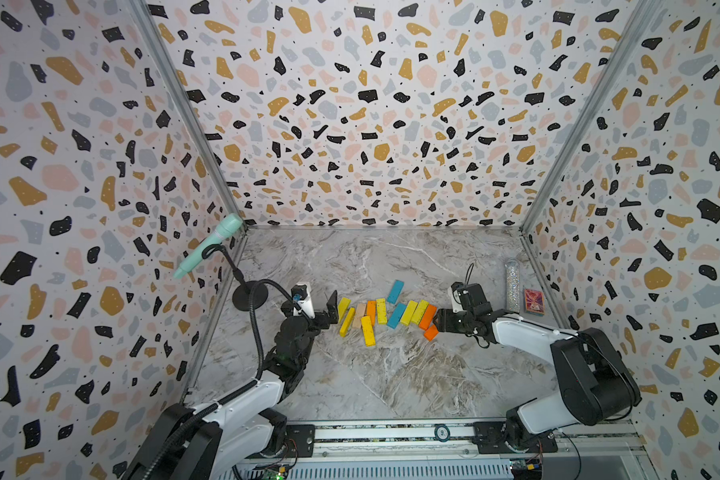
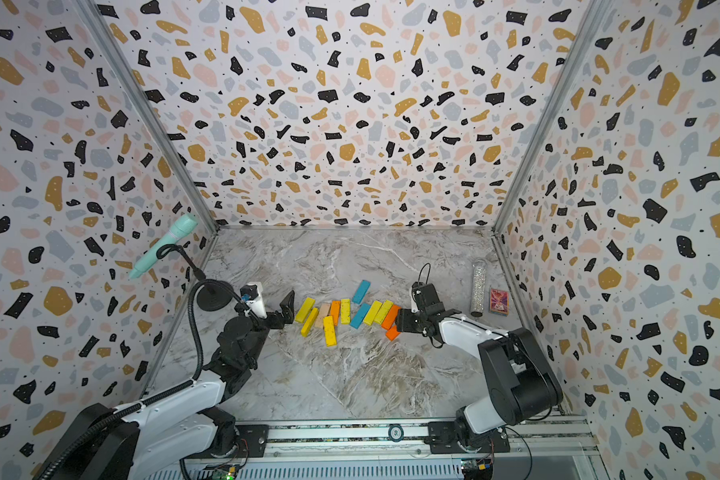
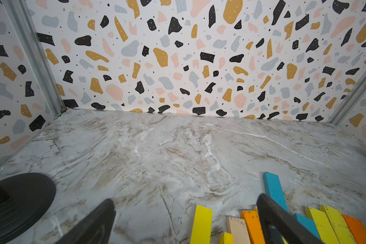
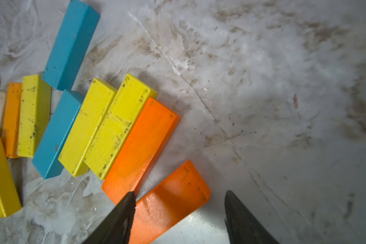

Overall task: Assemble the number 6 with building blocks
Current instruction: Pick up the building block from the center of the board.

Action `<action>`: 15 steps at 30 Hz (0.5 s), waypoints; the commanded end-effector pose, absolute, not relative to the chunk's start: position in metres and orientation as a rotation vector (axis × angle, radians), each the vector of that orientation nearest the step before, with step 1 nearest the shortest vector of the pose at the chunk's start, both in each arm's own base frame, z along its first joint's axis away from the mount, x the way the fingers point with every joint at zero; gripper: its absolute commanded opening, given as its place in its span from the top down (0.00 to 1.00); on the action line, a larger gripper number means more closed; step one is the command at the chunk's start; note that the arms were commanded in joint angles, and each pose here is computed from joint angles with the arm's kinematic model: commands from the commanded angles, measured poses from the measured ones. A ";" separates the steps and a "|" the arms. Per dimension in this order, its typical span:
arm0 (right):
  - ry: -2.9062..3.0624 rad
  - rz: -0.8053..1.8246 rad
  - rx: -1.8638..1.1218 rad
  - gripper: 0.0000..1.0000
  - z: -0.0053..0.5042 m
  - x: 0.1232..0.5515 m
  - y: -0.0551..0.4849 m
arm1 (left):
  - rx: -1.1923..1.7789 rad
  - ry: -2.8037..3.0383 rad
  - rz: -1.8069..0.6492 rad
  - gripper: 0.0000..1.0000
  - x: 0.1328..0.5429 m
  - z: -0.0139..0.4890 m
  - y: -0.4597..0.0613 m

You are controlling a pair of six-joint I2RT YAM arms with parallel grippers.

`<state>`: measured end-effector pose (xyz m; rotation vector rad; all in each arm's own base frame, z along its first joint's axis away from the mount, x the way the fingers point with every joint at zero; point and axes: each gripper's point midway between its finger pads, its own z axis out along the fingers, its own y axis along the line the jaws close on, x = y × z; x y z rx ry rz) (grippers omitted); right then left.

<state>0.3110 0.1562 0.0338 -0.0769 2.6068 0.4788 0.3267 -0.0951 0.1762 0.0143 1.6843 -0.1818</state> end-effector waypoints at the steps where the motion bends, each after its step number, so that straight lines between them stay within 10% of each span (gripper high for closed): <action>1: 2.625 0.474 -0.073 0.33 0.034 0.311 0.162 | 0.016 1.621 -0.198 0.01 0.329 0.195 -0.099; 15: 2.761 0.176 -0.174 0.42 0.010 0.310 0.156 | 0.019 1.620 -0.194 0.00 0.328 0.197 -0.098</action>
